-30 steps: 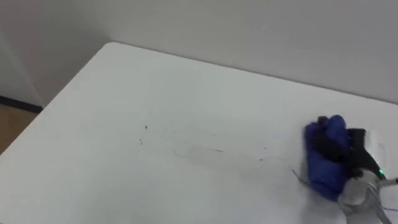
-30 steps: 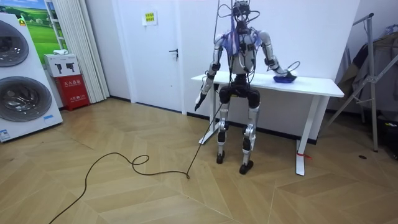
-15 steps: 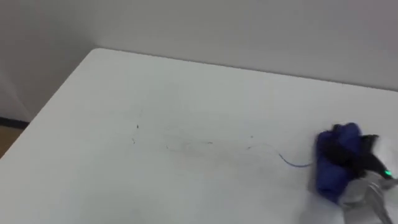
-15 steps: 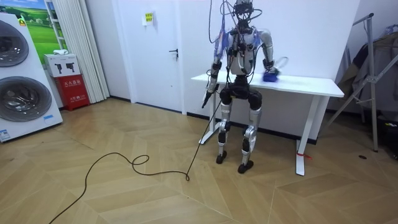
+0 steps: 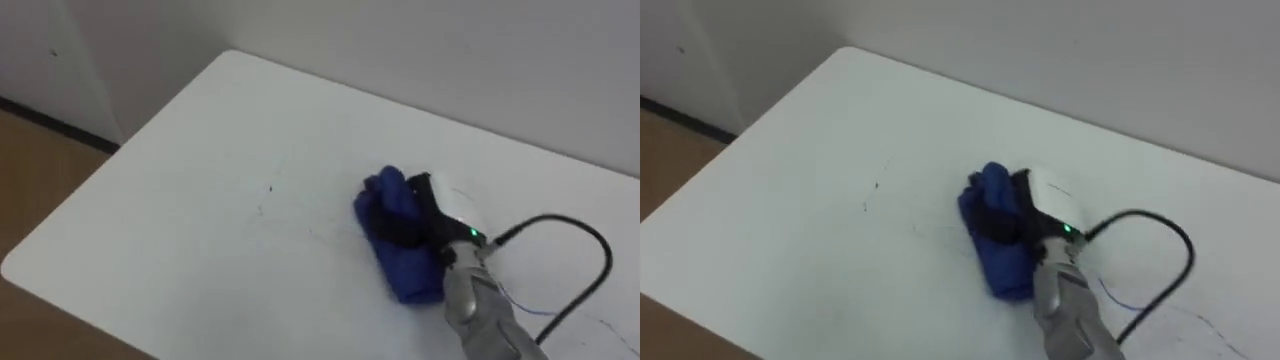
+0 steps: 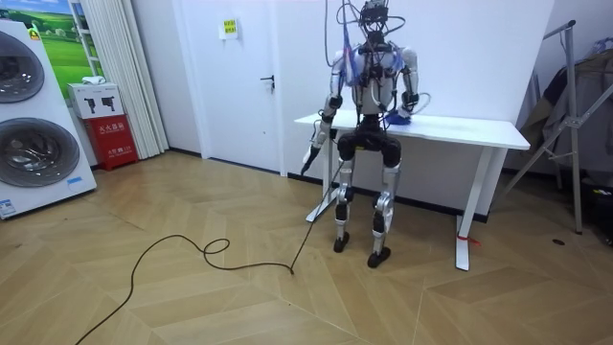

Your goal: Wipe table

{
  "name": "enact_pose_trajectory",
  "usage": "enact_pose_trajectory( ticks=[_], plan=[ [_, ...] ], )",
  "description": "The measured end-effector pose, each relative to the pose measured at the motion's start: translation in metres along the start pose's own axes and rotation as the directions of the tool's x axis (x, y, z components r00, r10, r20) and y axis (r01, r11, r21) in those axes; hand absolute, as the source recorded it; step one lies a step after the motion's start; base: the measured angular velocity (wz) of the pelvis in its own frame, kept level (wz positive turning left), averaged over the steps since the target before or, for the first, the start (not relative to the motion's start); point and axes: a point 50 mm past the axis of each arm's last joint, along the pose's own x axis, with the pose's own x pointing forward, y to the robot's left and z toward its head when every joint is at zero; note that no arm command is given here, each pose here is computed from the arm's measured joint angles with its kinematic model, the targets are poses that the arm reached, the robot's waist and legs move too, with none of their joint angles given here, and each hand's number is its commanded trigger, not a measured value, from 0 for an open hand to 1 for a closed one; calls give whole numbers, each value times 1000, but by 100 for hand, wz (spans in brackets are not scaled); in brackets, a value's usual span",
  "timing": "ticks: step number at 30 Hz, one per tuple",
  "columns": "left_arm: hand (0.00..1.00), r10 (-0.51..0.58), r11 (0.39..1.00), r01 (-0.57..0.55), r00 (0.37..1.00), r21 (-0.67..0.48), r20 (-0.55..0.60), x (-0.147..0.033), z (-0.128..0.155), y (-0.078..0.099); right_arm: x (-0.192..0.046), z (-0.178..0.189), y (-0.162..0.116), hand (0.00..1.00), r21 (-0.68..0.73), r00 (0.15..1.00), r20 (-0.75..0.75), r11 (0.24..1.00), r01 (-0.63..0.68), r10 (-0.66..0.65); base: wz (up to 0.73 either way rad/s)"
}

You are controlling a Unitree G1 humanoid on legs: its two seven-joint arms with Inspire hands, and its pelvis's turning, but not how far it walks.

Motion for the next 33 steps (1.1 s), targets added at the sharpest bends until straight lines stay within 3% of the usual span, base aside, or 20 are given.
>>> enact_pose_trajectory(
  ticks=[5,7,10,13,16,18,19,20,22,25,27,30,33],
  plan=[
    [0,89,996,-88,996,-32,8,3,-2,23,-32,-94,-31,100,-70,929,-325,984,164,-178,-6],
    [0,95,995,-93,994,-47,46,3,7,24,-40,-115,-38,100,-85,891,-409,980,179,-198,-3],
    [0,80,996,-77,991,-32,106,2,21,18,-41,-125,-44,100,-67,866,-460,980,187,-197,-11],
    [0,44,999,-48,989,23,143,-1,28,2,-24,-111,-43,100,-27,864,-466,979,202,-191,-26],
    [0,9,996,-18,994,83,109,-1,21,-10,2,-73,-35,100,14,901,-417,990,137,-119,-63],
    [0,-2,995,-6,997,103,78,-2,17,-14,26,-17,-27,100,38,967,-251,998,45,-34,-76],
    [0,-10,994,5,999,111,51,-1,14,-16,39,34,-21,100,35,996,-86,999,-12,15,-17],
    [0,-26,993,21,999,115,45,-2,19,-19,50,85,-21,100,24,995,90,999,-48,46,11],
    [0,-56,992,47,995,117,80,-3,34,-24,65,138,-34,100,16,966,257,999,-46,40,52],
    [0,-55,992,45,995,120,79,-4,28,-22,75,172,-54,100,45,938,346,999,-4,-12,48],
    [0,-47,991,42,998,125,36,-4,13,-20,74,161,-50,100,43,947,321,999,-9,-6,43],
    [0,-39,992,38,999,122,0,-5,0,-17,51,65,-6,100,-83,987,58,986,-144,149,71],
    [0,-16,997,18,999,78,-32,-5,-11,-10,19,6,-7,100,21,998,-36,998,-59,60,-2]
  ],
)
